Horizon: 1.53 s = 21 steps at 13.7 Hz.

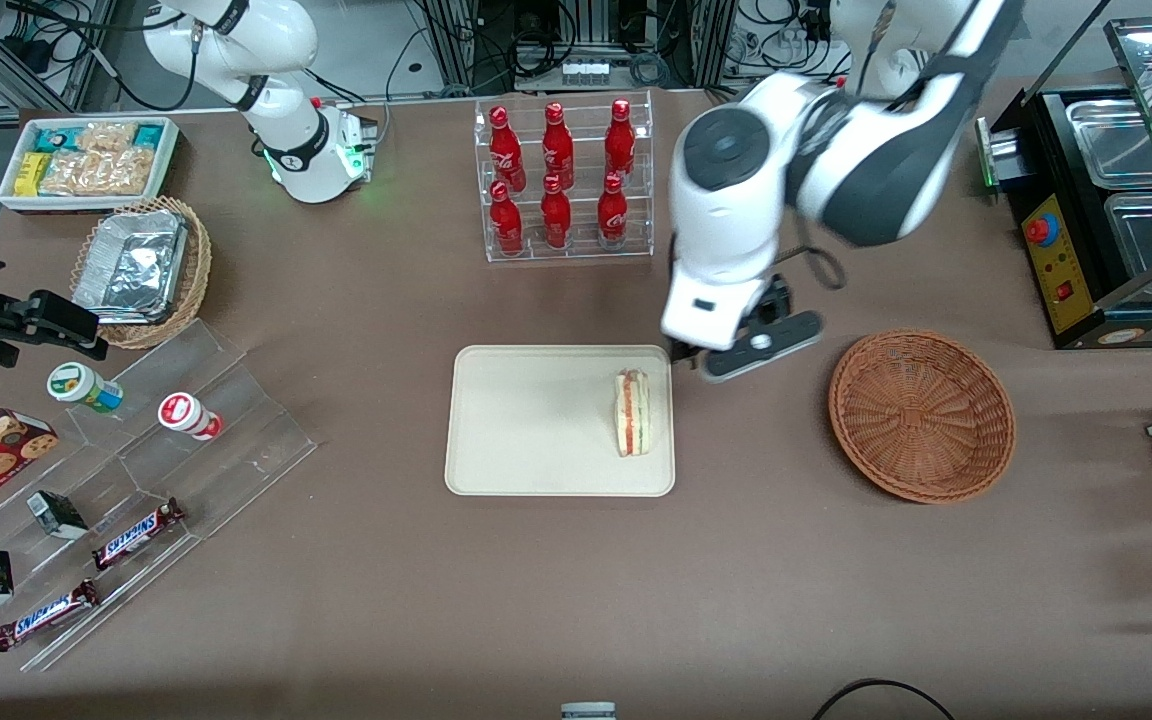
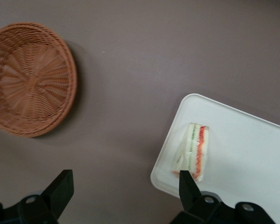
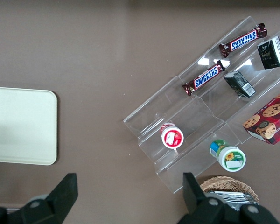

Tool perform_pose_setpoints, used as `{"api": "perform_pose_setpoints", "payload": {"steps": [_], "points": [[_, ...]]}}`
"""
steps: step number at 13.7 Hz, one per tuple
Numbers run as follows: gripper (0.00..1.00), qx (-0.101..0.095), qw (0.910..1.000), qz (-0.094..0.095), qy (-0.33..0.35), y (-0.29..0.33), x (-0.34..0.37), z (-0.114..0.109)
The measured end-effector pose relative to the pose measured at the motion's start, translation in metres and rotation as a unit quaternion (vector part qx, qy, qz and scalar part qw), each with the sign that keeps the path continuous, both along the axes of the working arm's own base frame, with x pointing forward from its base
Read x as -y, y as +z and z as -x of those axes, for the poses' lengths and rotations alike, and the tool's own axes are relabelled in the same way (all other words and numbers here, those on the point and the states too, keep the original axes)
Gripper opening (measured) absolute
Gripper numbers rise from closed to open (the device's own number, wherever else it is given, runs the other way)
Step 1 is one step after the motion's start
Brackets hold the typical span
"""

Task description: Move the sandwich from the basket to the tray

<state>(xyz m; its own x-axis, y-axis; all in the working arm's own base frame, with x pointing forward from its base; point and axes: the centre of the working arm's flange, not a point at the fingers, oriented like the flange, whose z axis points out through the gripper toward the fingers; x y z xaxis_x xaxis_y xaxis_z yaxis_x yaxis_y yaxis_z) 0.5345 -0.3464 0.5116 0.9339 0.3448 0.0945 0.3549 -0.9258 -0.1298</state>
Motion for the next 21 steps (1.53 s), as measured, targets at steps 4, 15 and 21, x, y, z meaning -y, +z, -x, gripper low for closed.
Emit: {"api": "perform_pose_setpoints", "payload": {"steps": [4,15,21], "points": [[1.00,-0.022,0.9997,0.009,-0.004,0.042,-0.048,0.002],[1.00,-0.063,0.9953,0.055,-0.050,0.121,-0.213,0.018],[1.00,-0.066,0.9934,0.066,-0.067,0.129,-0.284,0.041]]}}
